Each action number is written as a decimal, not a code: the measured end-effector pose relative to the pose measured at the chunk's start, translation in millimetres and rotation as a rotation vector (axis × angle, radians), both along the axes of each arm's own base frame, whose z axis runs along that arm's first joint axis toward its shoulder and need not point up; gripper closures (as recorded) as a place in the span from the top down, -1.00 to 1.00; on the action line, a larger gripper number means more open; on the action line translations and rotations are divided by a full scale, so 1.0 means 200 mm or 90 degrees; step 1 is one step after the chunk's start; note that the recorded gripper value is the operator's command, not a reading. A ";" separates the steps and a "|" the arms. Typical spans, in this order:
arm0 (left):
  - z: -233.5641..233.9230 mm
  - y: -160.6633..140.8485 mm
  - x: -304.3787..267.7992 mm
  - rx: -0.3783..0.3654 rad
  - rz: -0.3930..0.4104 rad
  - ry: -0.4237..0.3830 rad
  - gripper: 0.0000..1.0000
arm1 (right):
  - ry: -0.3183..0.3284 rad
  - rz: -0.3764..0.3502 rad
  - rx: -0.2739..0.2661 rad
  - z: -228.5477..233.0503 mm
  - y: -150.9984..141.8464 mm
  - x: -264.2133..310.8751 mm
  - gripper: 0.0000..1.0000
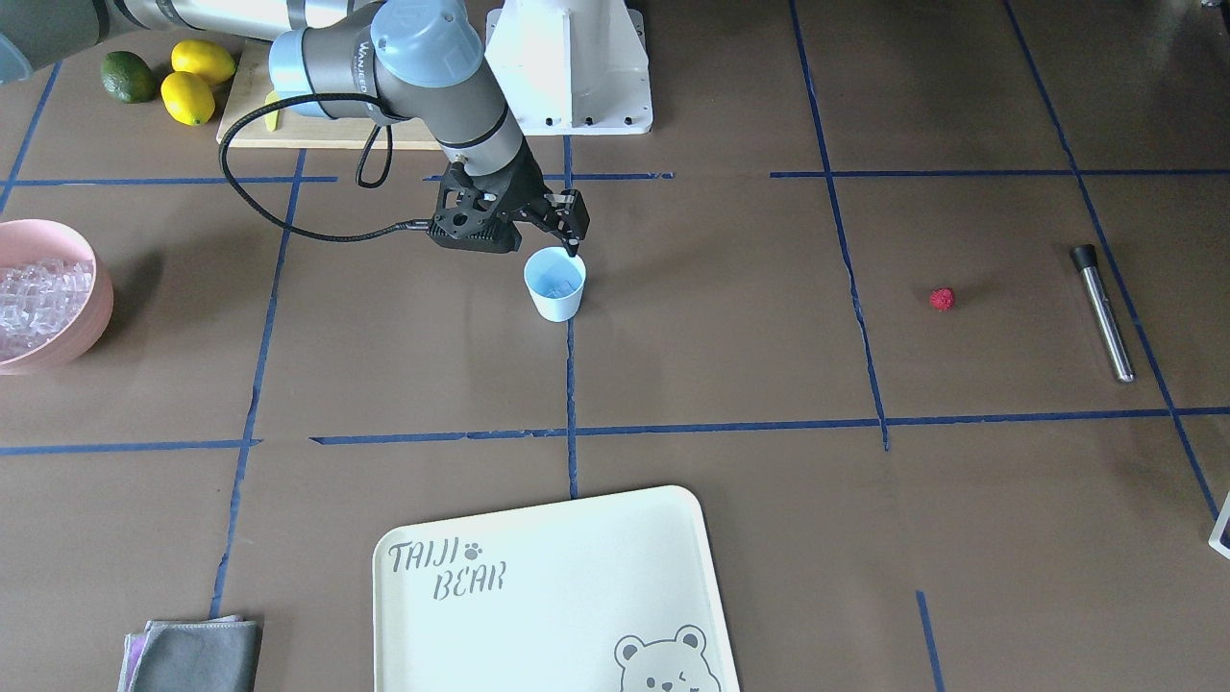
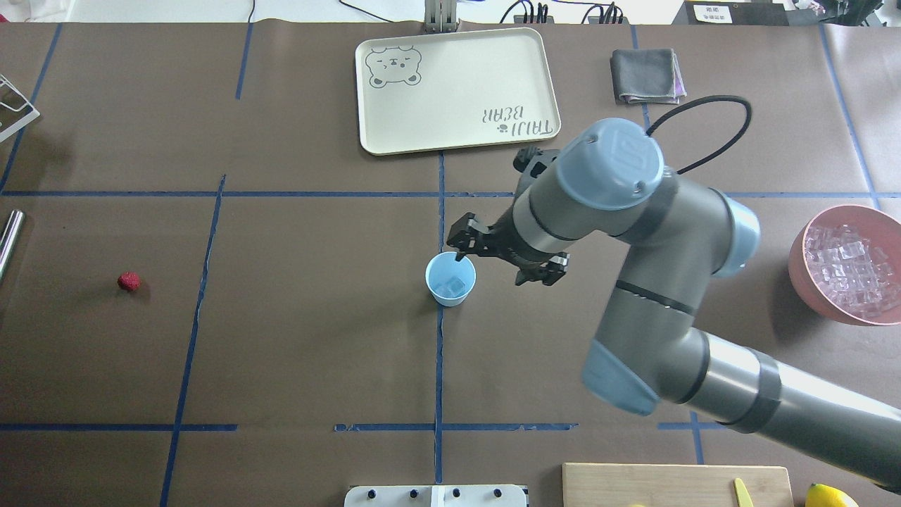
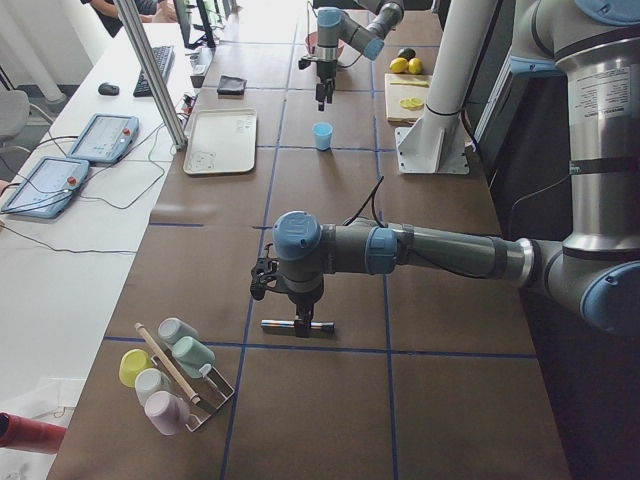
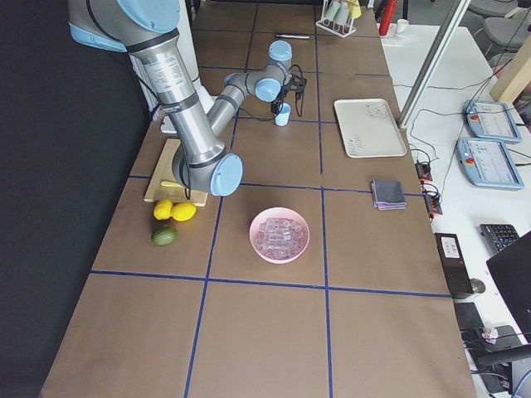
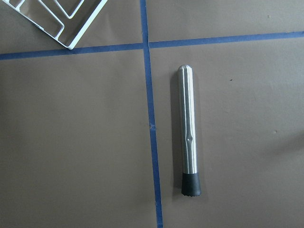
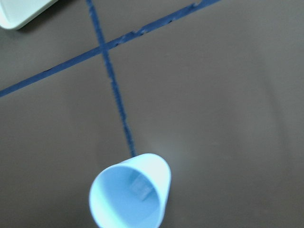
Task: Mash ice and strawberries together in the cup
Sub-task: 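Move the right gripper back to the pink bowl, then grasp a third ice cube from the pink bowl with the right gripper, then carry the ice cube with the right gripper into the blue cup and release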
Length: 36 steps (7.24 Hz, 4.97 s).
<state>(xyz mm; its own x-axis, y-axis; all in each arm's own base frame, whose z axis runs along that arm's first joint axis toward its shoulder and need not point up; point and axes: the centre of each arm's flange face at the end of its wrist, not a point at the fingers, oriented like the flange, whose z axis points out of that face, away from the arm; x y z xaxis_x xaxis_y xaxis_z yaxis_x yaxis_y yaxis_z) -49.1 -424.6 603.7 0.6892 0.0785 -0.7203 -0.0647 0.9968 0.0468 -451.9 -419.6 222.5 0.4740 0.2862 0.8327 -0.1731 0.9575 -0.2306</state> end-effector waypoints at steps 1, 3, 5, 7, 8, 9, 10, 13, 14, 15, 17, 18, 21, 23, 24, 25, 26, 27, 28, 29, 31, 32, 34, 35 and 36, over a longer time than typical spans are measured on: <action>0.00 0.00 0.00 -0.001 0.000 0.000 1.00 | 0.019 -0.023 0.032 0.21 -0.04 0.25 0.99; -0.01 0.07 0.00 -0.001 0.000 0.000 1.00 | 0.094 -0.078 0.126 0.72 -0.07 0.76 0.99; -0.05 0.18 0.00 0.001 -0.001 0.000 1.00 | 0.174 -0.147 0.220 1.14 -0.12 1.18 0.99; -0.06 0.21 -0.01 0.001 -0.002 0.000 1.00 | 0.226 -0.210 0.281 1.46 -0.20 1.49 0.99; -0.06 0.21 0.00 0.001 -0.002 0.000 1.00 | 0.244 -0.250 0.308 1.61 -0.21 1.59 0.99; -0.06 0.21 0.00 0.000 -0.001 0.000 1.00 | 0.254 -0.281 0.328 1.70 -0.22 1.65 0.99; -0.05 0.21 0.00 0.000 -0.001 0.000 1.00 | 0.259 -0.295 0.337 1.74 -0.23 1.66 0.99; -0.05 0.21 0.00 0.000 -0.001 0.000 1.00 | 0.258 -0.319 0.340 1.79 -0.25 1.60 0.99; -0.05 0.21 0.00 0.000 -0.001 0.000 1.00 | 0.257 -0.326 0.337 1.81 -0.25 1.57 0.99; -0.06 0.21 0.00 0.001 -0.001 0.000 1.00 | 0.255 -0.328 0.331 1.82 -0.25 1.56 0.99; -0.06 0.21 0.00 0.002 -0.001 0.000 1.00 | 0.253 -0.321 0.313 1.84 -0.24 1.54 0.98; -0.06 0.21 0.00 0.002 0.000 0.000 1.00 | 0.251 -0.319 0.305 1.84 -0.23 1.53 0.98; -0.06 0.21 0.00 0.003 0.000 -0.001 1.00 | 0.249 -0.323 0.298 1.84 -0.21 1.48 0.07; -0.06 0.21 0.00 0.003 0.000 -0.003 1.00 | 0.250 -0.319 0.288 1.85 -0.21 1.47 -0.89; -0.06 0.21 0.00 0.003 0.000 -0.004 1.00 | 0.251 -0.318 0.284 1.86 -0.21 1.48 -1.00; -0.06 0.21 0.00 0.004 0.000 -0.004 1.00 | 0.252 -0.318 0.282 1.87 -0.20 1.48 -1.00; -0.06 0.20 0.00 0.005 0.000 -0.004 1.00 | 0.252 -0.319 0.281 1.88 -0.19 1.49 -1.00; -0.06 0.20 0.00 0.005 0.000 -0.004 1.00 | 0.251 -0.319 0.282 1.87 -0.19 1.49 -1.00; -0.07 0.20 0.00 0.006 0.000 -0.004 1.00 | 0.248 -0.315 0.289 1.84 -0.19 1.49 -1.00; -0.08 0.20 0.00 0.008 -0.001 -0.003 1.00 | 0.241 -0.301 0.296 1.74 -0.20 1.48 -1.00; -0.12 0.20 -0.01 0.017 -0.001 -0.004 1.00 | 0.200 -0.222 0.286 1.36 -0.19 1.46 -1.00; -0.13 0.20 -0.01 0.020 -0.001 -0.004 1.00 | 0.159 -0.179 0.262 1.15 -0.18 1.39 -1.00; -0.13 0.20 -0.01 0.020 -0.001 -0.004 1.00 | 0.067 -0.104 0.178 0.63 -0.14 1.00 -1.00; -0.12 0.20 -0.01 0.020 -0.001 -0.004 1.00 | 0.030 -0.073 0.136 0.35 -0.07 0.72 -1.00; -0.12 0.20 -0.01 0.019 -0.001 -0.004 1.00 | 0.003 -0.052 0.103 0.12 0.01 0.46 -1.00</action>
